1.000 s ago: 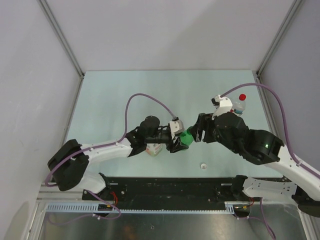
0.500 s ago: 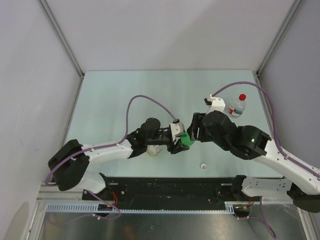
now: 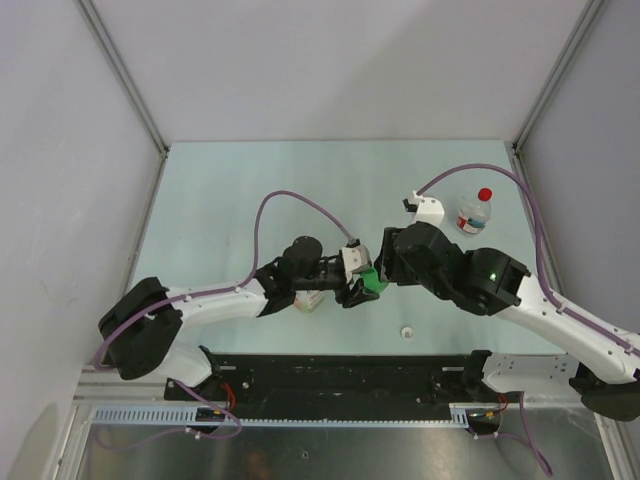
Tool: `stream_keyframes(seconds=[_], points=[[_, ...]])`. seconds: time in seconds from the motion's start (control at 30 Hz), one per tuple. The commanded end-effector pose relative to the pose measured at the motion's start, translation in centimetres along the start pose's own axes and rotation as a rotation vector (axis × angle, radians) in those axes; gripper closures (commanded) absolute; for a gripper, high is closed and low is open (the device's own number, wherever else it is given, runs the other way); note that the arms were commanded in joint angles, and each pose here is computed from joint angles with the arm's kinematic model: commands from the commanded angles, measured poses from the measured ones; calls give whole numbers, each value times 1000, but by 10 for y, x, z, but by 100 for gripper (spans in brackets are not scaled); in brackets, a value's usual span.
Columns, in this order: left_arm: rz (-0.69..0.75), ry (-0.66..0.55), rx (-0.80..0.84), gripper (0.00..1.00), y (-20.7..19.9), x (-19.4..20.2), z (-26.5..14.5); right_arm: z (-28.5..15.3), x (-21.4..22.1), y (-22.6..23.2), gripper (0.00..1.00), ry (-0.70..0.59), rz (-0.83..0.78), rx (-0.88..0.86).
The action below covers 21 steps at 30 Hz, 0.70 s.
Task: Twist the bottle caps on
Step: Screw the bottle cap onto the plastic bottle.
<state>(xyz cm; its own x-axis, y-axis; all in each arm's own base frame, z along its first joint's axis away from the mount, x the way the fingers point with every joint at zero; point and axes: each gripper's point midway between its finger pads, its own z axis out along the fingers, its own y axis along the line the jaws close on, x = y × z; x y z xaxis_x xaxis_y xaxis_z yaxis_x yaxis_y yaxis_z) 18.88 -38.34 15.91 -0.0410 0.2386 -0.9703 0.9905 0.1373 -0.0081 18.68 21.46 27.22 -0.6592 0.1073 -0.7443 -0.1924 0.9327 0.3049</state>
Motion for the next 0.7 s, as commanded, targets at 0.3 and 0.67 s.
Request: stream_keyframes(seconds=[0.3, 0.67], points=[[42, -29, -7, 100, 2, -6, 5, -6, -15, 6, 45, -46, 37, -6], [44, -31, -8, 100, 2, -7, 4, -4, -12, 10, 52, -29, 27, -18]])
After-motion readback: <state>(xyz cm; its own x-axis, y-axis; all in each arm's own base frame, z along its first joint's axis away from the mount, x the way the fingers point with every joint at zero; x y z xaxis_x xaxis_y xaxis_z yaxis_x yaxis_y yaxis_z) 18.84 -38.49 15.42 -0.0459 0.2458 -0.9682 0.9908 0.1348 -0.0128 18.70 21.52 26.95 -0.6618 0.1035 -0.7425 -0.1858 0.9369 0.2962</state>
